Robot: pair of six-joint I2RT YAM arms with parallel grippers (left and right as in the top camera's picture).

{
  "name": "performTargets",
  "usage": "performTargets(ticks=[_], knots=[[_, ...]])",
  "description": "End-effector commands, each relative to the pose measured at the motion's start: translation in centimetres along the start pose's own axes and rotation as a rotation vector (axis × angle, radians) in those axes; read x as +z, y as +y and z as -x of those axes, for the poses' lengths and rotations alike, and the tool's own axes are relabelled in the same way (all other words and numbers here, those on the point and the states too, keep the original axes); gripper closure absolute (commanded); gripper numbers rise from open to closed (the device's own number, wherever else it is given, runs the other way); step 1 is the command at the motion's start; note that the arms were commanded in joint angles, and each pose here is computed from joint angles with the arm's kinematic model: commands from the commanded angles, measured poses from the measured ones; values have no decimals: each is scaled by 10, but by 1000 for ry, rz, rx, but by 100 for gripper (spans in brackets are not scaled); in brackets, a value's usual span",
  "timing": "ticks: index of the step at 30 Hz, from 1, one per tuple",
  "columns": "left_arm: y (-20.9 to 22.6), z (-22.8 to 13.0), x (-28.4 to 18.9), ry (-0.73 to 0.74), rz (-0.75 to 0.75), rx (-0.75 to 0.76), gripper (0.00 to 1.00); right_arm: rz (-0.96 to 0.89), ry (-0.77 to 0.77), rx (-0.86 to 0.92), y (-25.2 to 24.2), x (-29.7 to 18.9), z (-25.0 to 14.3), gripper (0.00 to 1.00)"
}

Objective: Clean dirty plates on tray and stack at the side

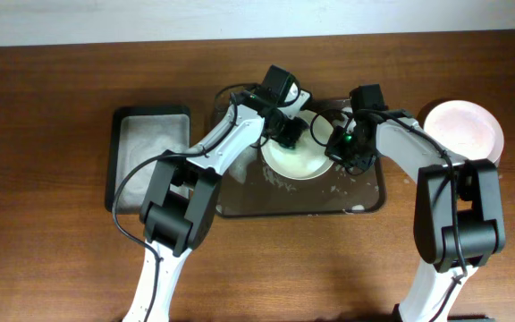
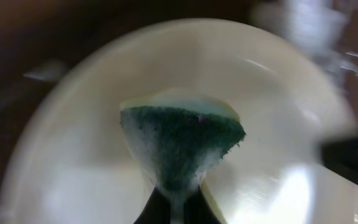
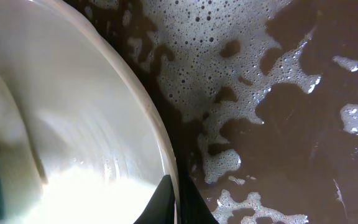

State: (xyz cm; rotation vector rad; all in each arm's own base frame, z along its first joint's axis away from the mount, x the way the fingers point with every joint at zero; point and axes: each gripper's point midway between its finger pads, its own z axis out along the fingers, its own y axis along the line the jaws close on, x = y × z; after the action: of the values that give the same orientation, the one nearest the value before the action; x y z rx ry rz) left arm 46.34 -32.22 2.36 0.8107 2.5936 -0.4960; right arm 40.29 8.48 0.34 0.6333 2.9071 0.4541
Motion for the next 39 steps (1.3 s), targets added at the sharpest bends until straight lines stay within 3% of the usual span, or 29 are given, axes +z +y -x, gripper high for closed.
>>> performTargets(ticks=[1,4,7,12,16,19,22,25,33,39], knots=[[54,-14,26,25,259,-12,99,-125,24,3,-30,19,-11,96],[65,-20,32,40,312,-13,99,-125,23,3,-30,19,-11,96],[57,-39,34,114,268,-23,99,-125,23,3,-30,19,-11,96],[-1,-80,32,284,-60,-91,99,-124,23,3,-30,19,-11,96],[-48,-74,23,267,-344,-110,100,-125,24,3,-30,19,-11,96],[-61,-60,20,211,-433,-100,99,-125,24,3,-30,19,-11,96],[-58,-49,22,160,-431,-80,100,-125,24,3,-30,19,-11,96],[-37,-38,29,117,-322,-83,100,-125,24,3,-30,19,-11,96],[77,-37,28,98,346,-71,100,-125,24,3,-30,19,-11,96],[95,-60,17,193,469,-66,99,-125,24,3,-30,19,-11,96]])
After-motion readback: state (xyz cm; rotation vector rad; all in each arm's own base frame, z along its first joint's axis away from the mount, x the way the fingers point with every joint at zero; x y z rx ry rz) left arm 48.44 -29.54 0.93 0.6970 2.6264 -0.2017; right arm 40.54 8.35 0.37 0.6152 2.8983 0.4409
